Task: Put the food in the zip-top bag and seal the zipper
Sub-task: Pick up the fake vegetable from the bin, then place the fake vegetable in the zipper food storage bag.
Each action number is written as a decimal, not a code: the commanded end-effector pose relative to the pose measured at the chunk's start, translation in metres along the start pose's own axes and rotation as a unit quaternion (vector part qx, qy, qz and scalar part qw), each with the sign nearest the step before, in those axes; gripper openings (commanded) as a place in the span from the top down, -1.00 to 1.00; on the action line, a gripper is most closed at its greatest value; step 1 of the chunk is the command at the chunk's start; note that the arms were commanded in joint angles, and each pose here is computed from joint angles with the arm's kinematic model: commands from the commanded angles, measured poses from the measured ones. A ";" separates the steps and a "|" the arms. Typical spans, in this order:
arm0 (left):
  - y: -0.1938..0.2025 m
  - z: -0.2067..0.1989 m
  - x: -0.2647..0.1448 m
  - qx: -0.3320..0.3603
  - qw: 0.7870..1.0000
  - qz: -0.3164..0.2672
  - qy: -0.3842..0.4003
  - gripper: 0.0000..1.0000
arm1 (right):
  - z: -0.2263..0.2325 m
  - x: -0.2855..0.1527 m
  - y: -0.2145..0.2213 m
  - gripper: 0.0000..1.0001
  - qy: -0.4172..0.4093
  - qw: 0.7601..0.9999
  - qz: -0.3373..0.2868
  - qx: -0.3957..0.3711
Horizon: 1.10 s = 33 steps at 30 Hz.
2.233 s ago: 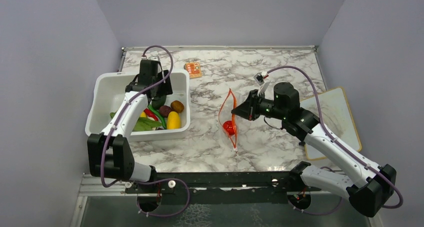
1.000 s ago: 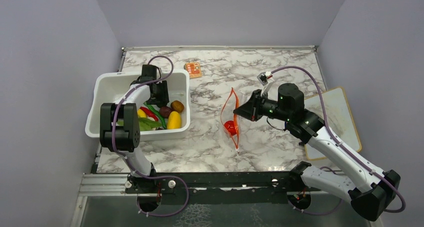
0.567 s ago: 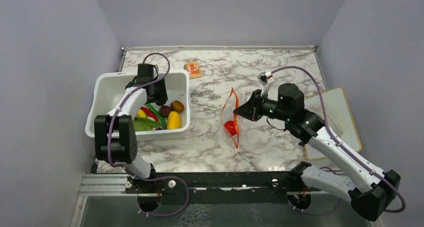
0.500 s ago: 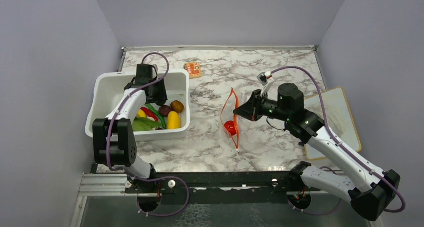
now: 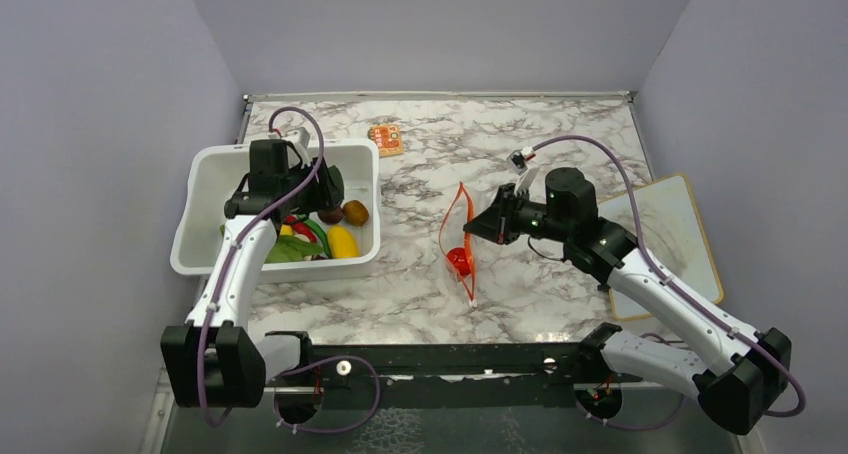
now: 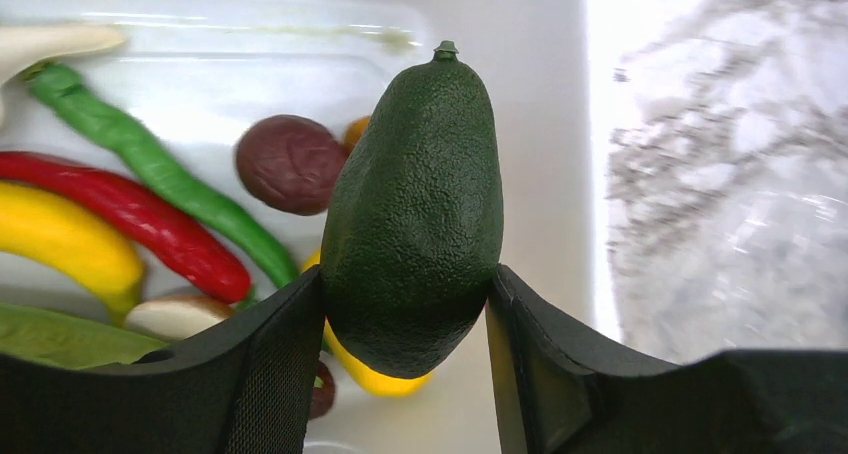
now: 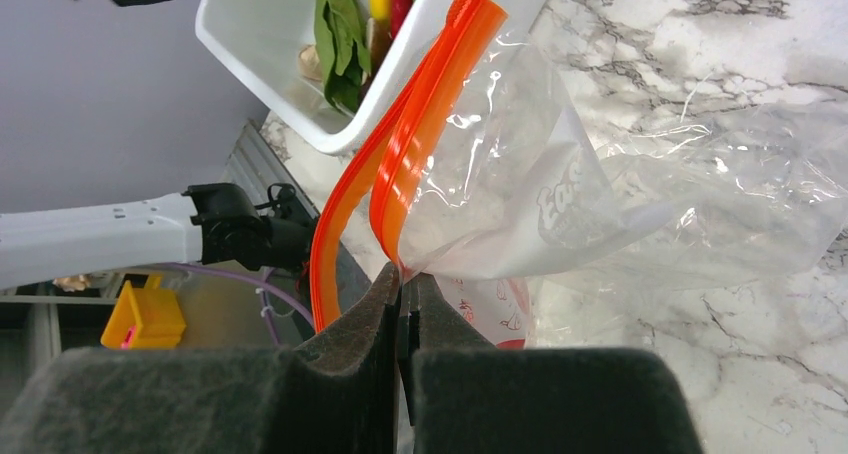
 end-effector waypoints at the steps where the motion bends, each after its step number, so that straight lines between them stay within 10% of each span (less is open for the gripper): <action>1: 0.004 -0.026 -0.031 -0.003 0.992 0.003 0.127 0.38 | -0.003 0.008 0.006 0.97 -0.015 1.000 0.001 0.018; 18: 0.026 -0.114 -0.088 -0.006 0.924 0.028 0.381 0.46 | -0.002 0.025 0.003 0.98 -0.046 0.997 0.019 0.052; 33: 0.083 -0.151 -0.071 0.001 0.885 0.135 0.445 0.47 | 0.000 0.028 -0.006 0.97 -0.044 0.998 0.000 0.054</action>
Point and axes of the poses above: each gripper's point midway between its finger pads, its own x axis out along the fingers, its own z axis along the line the jaws close on, y = z × x, the point moved 10 cm from there along -x, back along the fingers, and after that the axes turned 5 degrees about -x, right-handed, at the moved point
